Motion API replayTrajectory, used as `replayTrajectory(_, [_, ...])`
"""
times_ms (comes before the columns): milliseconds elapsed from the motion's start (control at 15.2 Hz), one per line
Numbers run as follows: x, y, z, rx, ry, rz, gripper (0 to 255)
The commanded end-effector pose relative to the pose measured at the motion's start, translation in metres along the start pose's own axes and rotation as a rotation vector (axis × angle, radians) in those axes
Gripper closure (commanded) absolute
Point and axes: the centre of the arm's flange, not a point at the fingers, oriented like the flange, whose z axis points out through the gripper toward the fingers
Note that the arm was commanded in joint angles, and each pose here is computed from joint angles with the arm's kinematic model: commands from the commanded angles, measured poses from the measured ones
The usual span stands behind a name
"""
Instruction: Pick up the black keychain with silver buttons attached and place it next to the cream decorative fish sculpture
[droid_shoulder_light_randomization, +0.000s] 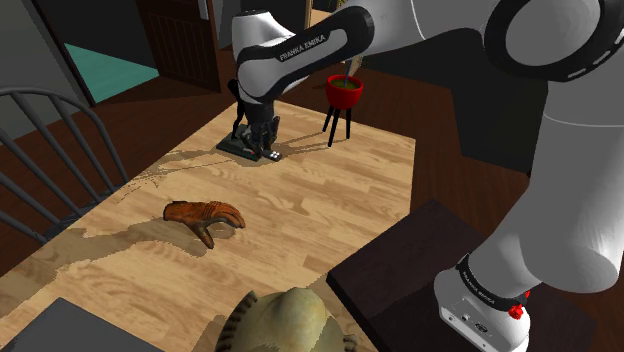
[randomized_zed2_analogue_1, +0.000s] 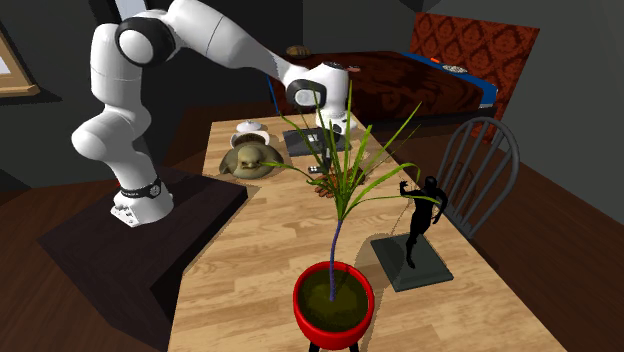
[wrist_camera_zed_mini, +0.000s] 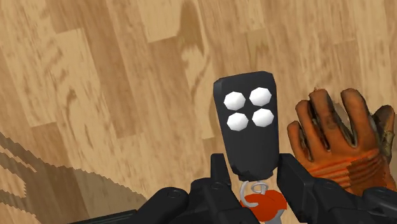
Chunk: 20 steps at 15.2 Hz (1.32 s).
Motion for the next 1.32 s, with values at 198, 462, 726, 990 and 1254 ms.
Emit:
replayTrajectory(198, [-0.02, -0.062, 0.001, 0.0, 0.0, 0.001, 255])
replayTrajectory(462, [-0.038, -0.112, 0.001, 0.0, 0.0, 0.001, 255])
replayTrajectory(726, [-0.055, -0.162, 0.002, 0.0, 0.0, 0.001, 255])
replayTrajectory(990, [-0.073, -0.212, 0.003, 0.0, 0.0, 0.001, 255])
replayTrajectory(1254, [-0.076, -0.223, 0.019, 0.0, 0.0, 0.001, 255])
